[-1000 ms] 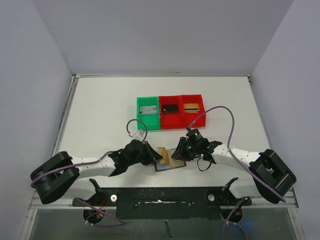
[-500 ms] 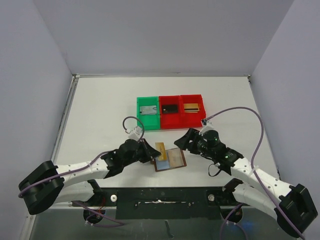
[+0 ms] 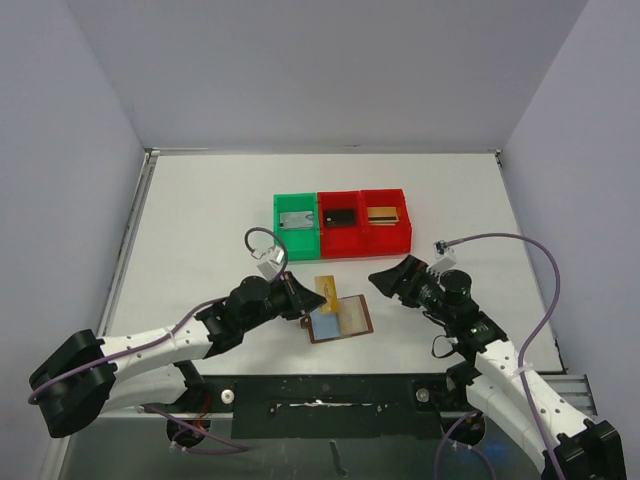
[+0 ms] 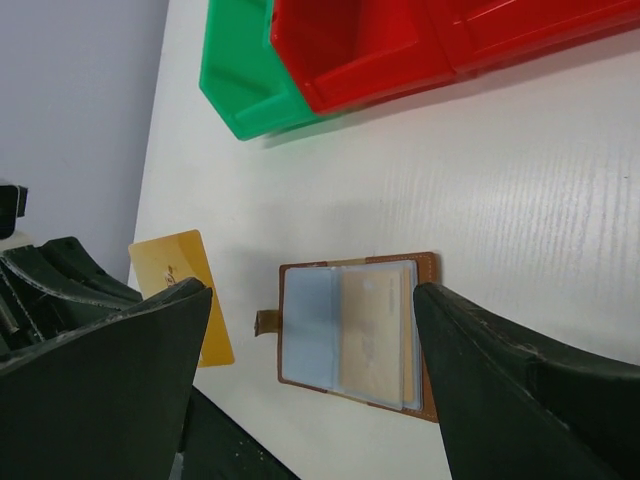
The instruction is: Take the credit cards out of the card holder
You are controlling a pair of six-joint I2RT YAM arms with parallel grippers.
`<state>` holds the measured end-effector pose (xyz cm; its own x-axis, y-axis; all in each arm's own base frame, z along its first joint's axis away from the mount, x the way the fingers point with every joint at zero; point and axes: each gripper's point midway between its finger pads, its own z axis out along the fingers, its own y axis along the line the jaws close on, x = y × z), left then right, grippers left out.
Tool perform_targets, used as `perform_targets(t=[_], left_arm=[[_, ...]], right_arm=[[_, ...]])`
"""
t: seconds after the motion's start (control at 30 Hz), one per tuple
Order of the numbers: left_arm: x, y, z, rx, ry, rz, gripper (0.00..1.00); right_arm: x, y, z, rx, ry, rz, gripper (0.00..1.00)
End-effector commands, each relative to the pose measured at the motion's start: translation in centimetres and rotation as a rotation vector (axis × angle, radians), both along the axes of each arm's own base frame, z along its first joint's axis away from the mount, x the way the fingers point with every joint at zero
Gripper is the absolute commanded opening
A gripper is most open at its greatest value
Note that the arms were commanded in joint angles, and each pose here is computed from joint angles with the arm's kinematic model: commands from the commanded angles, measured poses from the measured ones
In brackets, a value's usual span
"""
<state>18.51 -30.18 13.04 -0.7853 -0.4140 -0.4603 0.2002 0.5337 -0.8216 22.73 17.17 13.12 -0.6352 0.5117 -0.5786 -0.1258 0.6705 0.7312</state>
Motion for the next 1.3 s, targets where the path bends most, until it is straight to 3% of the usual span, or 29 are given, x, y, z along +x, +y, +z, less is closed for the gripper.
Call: perform_targets(t=[0.0,0.23,0.57,0.83,1.27], left_arm=[[0.1,-2.4,7.3,-0.161,-0.149,-0.093,0.0],[-1.2,-3.4,9.3,-0.269,-0.196,-0.185,0.0],[-3.0,-4.5,11.0,-0.42,-0.227,-0.321,0.0],[-2.8,-4.4,11.3,-0.441,-0.225,-0.312,0.0],[-2.7,-4.0,11.4,-0.424,-0.229,-0.292,0.0]], right_arm=[[-0.7,2.0,3.9,0.142,-0.134,0.16,0.84],[-1.8,3.7,6.9,0.233,-0.229,0.295,0.79],[-3.1,5.1,7.9,0.34,-0.255,0.43,0.67],[-4.8,5.8,9.5,0.397,-0.306,0.552,0.58],[-6.6,5.9,10.4,0.438,-0.334,0.64,0.32]])
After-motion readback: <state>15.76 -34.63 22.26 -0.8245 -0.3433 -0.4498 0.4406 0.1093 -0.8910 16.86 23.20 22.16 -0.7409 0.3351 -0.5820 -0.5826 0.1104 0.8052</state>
